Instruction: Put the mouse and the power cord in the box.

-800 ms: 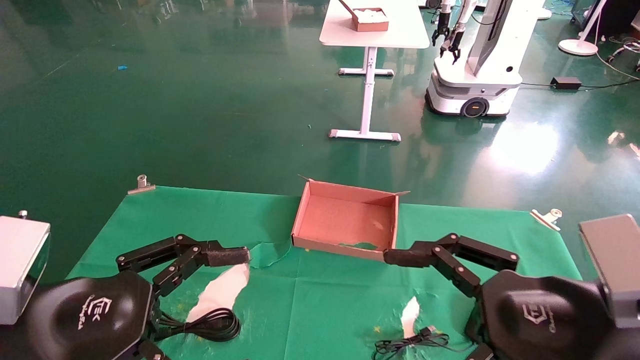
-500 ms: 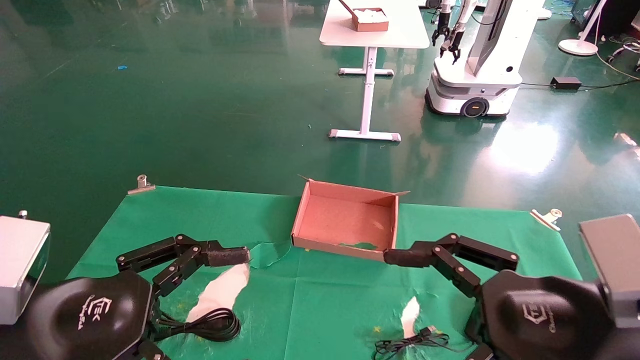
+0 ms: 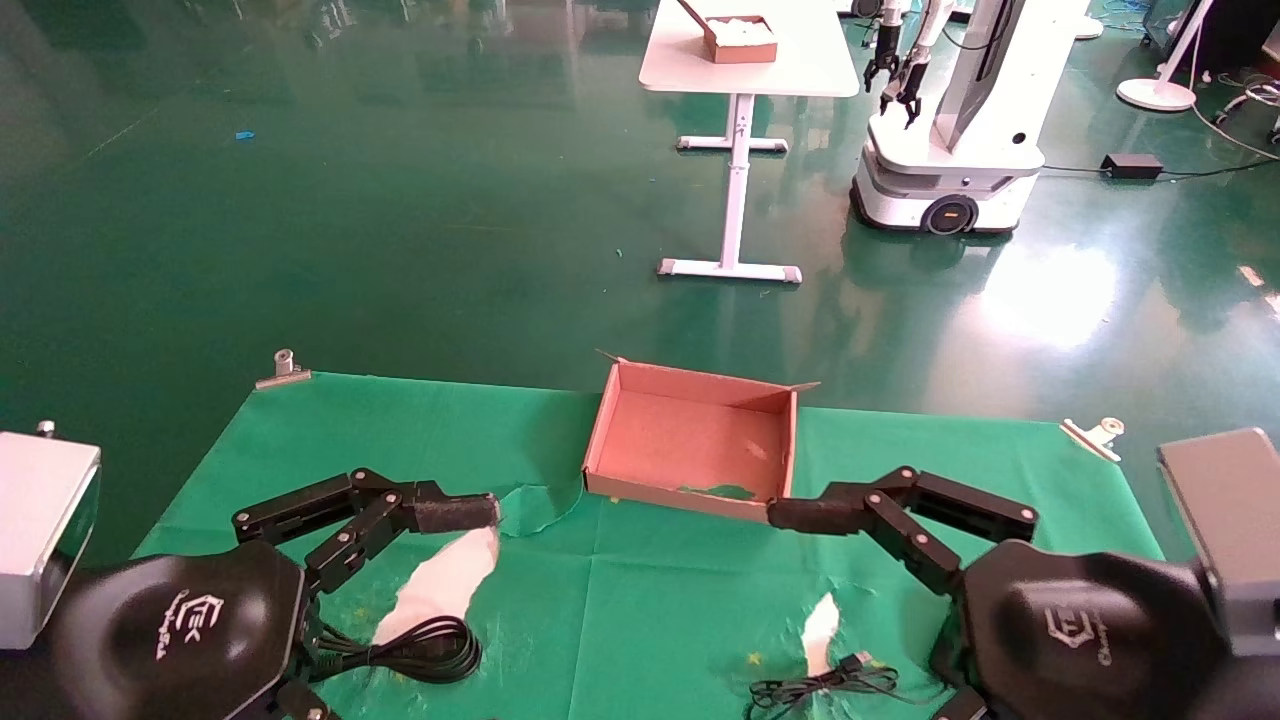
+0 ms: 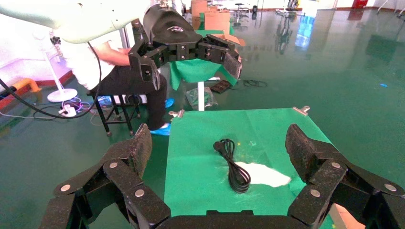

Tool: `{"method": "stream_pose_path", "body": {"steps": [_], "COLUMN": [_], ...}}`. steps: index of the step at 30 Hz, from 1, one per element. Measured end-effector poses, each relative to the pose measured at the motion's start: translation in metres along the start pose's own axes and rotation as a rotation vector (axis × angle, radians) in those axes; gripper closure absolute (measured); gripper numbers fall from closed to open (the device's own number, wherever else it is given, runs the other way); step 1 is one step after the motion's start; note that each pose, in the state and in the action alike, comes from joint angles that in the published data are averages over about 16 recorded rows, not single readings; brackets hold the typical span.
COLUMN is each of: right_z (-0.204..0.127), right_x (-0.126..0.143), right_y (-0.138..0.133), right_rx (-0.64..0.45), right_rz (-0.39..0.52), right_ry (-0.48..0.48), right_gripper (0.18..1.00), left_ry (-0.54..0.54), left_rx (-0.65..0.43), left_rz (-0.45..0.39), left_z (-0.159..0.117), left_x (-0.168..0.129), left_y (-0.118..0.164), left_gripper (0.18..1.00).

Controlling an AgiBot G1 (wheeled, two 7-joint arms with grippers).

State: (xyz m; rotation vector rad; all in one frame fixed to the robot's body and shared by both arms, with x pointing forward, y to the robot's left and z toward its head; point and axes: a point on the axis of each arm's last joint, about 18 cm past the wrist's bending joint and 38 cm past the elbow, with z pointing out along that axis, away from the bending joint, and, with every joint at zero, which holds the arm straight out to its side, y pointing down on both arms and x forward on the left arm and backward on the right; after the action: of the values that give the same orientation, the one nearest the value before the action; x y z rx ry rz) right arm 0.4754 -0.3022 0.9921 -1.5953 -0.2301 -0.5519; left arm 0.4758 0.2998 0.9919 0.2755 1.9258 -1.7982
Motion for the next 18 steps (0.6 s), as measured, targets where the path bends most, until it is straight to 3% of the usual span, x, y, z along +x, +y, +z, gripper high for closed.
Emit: {"method": "stream_pose_path", "body": {"steps": [9, 18], "right_z": [0.0, 0.001], "right_x": [0.0, 0.003], "right_y": [0.001, 0.019], "right_rx": [-0.003, -0.075], "right_rz": [-0.002, -0.022], "right_ry": [0.0, 0.022], "right_gripper": [0.178, 0.178], "left_ry": [0.002, 0.004], "left_rx": [-0.02, -0.215], "left_rz": [-0.008, -0.063], "left_z": [0.0, 0.006], "left_x": [0.001, -0.003], "left_y": [0.005, 0.04], "left_gripper": [0.184, 0.184]}}
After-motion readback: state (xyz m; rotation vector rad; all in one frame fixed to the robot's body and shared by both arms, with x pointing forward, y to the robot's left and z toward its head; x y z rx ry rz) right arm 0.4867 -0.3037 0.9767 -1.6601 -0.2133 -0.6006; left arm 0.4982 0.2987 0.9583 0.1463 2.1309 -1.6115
